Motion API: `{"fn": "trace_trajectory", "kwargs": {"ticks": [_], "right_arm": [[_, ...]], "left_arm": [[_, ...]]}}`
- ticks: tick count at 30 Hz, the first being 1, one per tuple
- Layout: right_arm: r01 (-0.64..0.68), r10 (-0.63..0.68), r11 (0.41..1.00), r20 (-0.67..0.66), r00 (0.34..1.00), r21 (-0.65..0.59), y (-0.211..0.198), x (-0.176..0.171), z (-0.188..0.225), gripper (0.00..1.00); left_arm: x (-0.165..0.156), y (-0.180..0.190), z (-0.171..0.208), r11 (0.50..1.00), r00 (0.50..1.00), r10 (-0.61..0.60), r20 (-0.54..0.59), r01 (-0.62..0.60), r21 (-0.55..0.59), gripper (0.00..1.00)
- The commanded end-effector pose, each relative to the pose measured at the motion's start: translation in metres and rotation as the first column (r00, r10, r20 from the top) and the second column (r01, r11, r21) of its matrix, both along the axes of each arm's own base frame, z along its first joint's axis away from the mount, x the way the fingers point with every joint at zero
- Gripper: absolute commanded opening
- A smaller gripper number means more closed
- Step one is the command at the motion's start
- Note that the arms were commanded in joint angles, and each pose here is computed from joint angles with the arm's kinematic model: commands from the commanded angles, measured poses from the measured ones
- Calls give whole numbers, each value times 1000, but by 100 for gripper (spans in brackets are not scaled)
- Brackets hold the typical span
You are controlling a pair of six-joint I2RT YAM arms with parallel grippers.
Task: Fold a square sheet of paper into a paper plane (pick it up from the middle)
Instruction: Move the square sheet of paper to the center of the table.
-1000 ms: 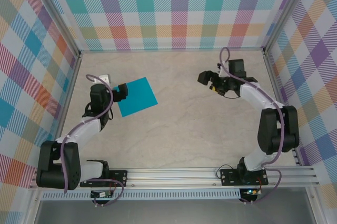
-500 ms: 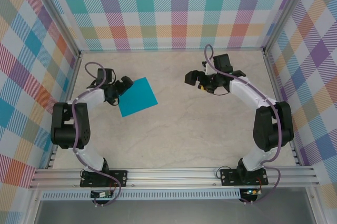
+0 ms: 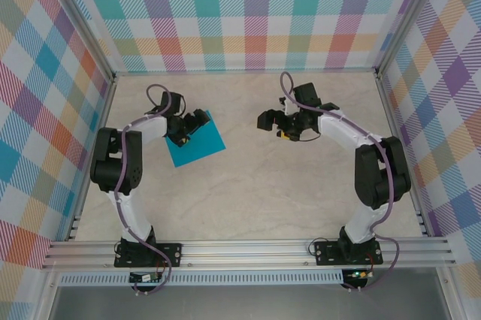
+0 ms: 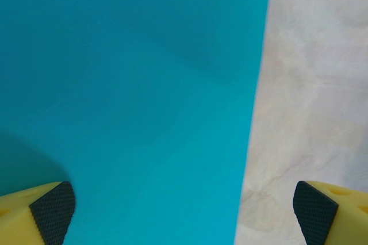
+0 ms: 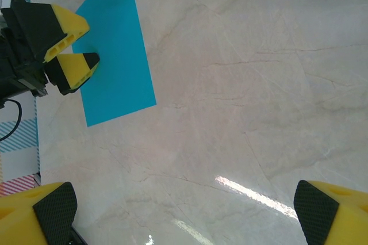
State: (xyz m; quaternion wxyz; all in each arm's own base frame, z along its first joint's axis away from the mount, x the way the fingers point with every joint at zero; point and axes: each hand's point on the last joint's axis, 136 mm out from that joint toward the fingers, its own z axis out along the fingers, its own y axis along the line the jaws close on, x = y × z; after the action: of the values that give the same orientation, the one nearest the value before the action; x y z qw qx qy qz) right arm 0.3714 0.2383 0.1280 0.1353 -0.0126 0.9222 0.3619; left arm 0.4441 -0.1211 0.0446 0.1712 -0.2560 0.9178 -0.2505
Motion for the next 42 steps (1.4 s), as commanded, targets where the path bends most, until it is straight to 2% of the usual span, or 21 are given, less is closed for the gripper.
{"fn": "trace_trajectory", "kwargs": {"ticks": [1,3,6,12,15,18,21,25,31,36,38,42], "right_arm": [[-20,20,1000,-36,999,-1,3,-9,-8,100],[-8,7,1000,-38,999,-10,1,-9,-8,100],[41,-43,997,-33,999,-66,-9,-8,-12,100],[200,-203,960,9,979,-198,-44,-9,-14,100],[214,-225,959,-42,973,-187,-45,-14,-13,100],[151,-160,984,-98,982,-95,-28,-23,-9,100],[122,-118,992,-139,983,23,-8,-31,-6,100],[92,-85,995,-162,983,36,9,-39,-11,96],[-4,10,1000,-206,979,31,60,-34,-23,85],[-9,2,1000,-248,969,-26,84,-17,-42,77],[-26,23,1000,-263,964,-8,96,-10,-44,77],[-18,-8,996,-306,952,-84,101,3,-66,75]], "left_arm": [[-32,-15,-29,999,991,-44,-123,45,4,100],[-44,-24,-36,998,987,-64,-146,65,2,100],[-51,-49,-35,993,987,-114,-109,111,-33,100],[-78,-109,-31,987,985,-157,-73,154,-46,99],[-81,-139,-9,984,988,-156,-1,155,-82,100],[-81,-143,26,987,986,-146,75,150,-51,100],[-86,-121,57,994,983,-106,150,105,12,100],[-105,-74,90,993,966,-41,257,10,120,100],[-146,-8,119,977,912,86,401,-156,146,100],[-177,27,114,961,876,143,460,-234,145,100],[-185,35,112,960,857,152,493,-247,134,100],[-208,60,105,938,828,256,498,-339,80,100]]}}
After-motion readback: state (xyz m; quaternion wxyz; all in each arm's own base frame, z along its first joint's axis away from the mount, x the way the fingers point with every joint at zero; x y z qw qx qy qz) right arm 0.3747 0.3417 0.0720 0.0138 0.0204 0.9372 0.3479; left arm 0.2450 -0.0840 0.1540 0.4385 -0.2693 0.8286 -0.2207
